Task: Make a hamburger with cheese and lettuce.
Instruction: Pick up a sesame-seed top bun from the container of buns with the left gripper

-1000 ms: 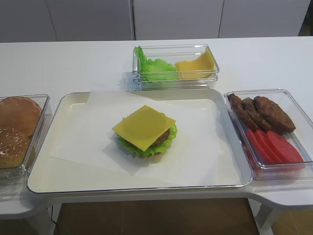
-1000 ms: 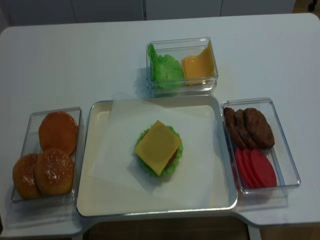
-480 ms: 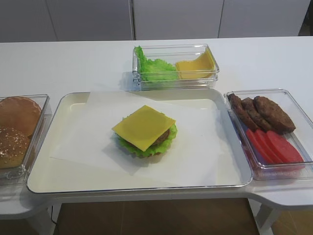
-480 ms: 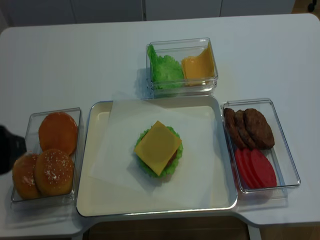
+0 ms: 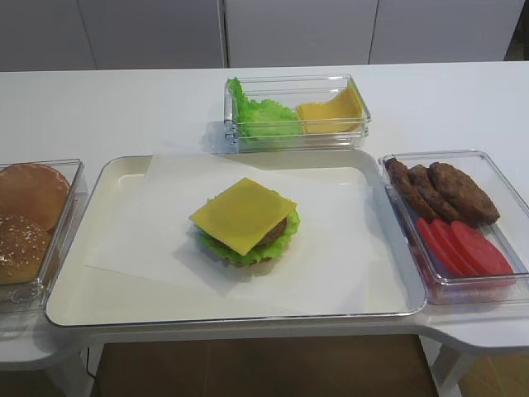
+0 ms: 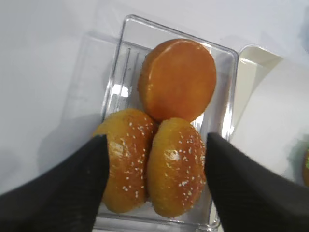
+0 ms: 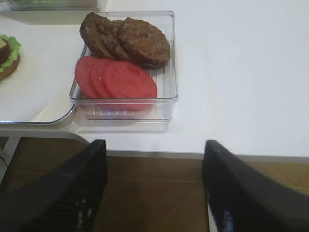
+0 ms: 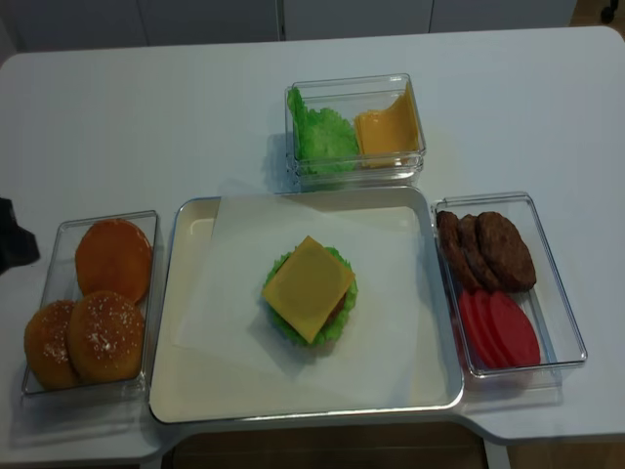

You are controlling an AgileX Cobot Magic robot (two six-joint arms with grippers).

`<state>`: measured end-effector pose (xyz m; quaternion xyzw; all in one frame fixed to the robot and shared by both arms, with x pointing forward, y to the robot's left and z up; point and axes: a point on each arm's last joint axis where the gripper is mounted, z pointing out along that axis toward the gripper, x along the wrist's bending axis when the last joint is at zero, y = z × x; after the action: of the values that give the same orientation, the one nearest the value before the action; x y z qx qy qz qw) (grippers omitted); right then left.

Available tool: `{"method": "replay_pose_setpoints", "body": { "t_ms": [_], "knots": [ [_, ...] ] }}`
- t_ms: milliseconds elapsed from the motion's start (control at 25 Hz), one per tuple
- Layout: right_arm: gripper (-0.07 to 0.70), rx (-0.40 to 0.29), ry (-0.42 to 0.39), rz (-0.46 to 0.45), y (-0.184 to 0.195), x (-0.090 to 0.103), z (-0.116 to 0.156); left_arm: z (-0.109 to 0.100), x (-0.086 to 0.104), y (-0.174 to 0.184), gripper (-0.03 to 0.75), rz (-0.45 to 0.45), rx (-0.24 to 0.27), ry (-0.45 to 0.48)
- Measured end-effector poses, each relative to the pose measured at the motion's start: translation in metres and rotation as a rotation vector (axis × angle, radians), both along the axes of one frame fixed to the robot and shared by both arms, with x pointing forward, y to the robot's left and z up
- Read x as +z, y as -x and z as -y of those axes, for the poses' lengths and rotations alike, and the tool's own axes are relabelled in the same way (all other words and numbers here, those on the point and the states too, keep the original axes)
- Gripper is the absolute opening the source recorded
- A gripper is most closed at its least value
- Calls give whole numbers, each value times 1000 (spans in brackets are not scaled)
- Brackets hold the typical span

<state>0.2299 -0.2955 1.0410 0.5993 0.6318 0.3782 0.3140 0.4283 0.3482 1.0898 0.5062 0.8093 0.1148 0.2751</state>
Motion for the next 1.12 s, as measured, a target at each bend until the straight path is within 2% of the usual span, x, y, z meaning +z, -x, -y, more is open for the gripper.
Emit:
{"method": "replay_pose_setpoints", "body": {
  "t_ms": [240,400,680,760,920,1120],
  "knots": [
    [468,-1,-1,0,0,0,0,-20,-17,-11,466,-68,43,25],
    [468,-4,-7,-1,0,0,0,-28,-30,-21,465,-108,60,81],
    [468,-5,-9,0,0,0,0,-33,-51,-32,463,-189,-94,86],
    [468,-5,-9,0,0,0,0,-36,-53,-33,463,-199,-111,87],
    [468,-5,-9,0,0,0,0,-50,-56,-32,460,-215,-86,97],
    [468,-6,-9,1,0,0,0,-59,-63,-30,456,-247,-170,123]
  ]
}}
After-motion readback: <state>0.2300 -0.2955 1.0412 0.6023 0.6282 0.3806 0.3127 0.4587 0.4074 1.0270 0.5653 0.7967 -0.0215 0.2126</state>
